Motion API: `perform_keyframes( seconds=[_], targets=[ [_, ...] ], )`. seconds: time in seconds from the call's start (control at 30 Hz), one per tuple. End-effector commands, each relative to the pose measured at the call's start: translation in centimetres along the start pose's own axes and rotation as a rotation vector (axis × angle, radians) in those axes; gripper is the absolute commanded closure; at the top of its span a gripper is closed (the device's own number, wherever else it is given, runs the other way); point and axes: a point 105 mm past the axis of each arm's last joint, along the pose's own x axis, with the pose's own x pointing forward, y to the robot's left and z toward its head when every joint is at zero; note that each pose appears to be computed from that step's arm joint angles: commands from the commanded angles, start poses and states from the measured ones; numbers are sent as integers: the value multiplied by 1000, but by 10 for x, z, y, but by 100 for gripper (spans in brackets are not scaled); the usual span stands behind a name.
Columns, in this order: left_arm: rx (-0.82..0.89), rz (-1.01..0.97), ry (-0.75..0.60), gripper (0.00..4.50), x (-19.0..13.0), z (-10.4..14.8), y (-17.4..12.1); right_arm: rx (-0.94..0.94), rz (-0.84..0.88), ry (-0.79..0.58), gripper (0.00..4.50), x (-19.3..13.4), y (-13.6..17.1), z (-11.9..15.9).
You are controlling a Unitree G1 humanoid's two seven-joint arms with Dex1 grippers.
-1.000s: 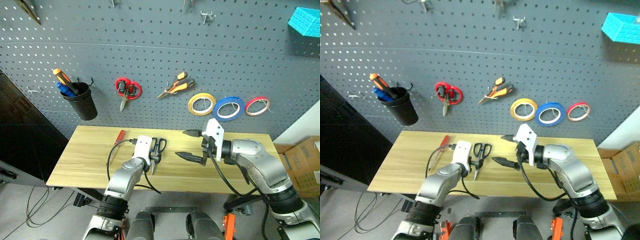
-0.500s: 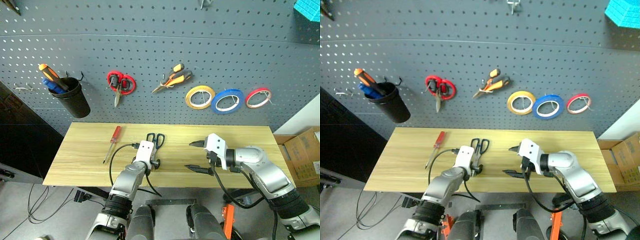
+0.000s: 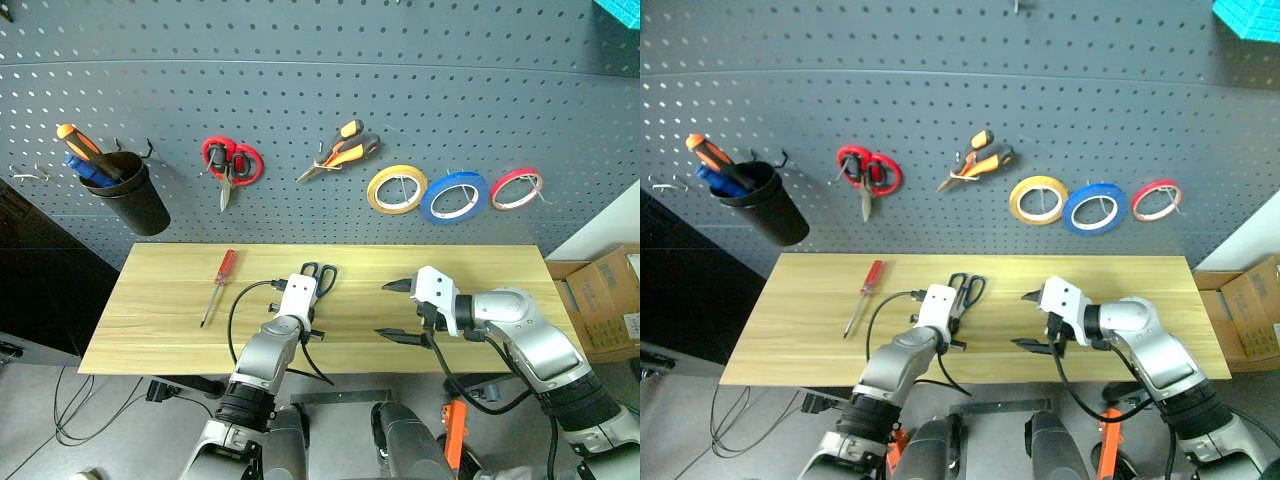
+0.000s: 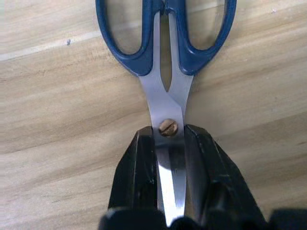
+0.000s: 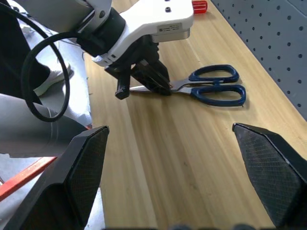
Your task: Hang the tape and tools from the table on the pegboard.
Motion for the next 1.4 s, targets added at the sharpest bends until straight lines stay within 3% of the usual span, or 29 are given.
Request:
perform_keyframes(
  seconds=[0.03, 0.2, 0.33, 0.53, 0.83, 1.03, 1.17, 1.4],
  targets=[
    [-8, 24, 110, 401, 1, -29, 5, -39, -14, -20, 0, -2, -5, 8],
    [67, 32, 17, 401, -11, -11, 14, -49, -54, -61, 0, -2, -11, 20],
    [148, 69, -131, 401, -34, 7, 29, -37, -123, -163, 0, -4, -16, 41],
    [336, 176, -363, 401, -85, 15, 50, 138, -179, -349, 0, -10, -2, 72],
    [295, 287, -768, 401, -144, 54, 45, 257, -190, -607, 0, -32, 9, 111],
    [281, 363, -840, 401, -153, 58, 44, 232, -194, -712, 0, -40, 6, 130],
    [253, 469, -853, 401, -154, 60, 62, 233, -187, -797, 0, -42, 0, 147],
    [208, 424, -843, 401, -131, 75, 75, 222, -205, -787, 0, -32, -14, 149]
  ],
)
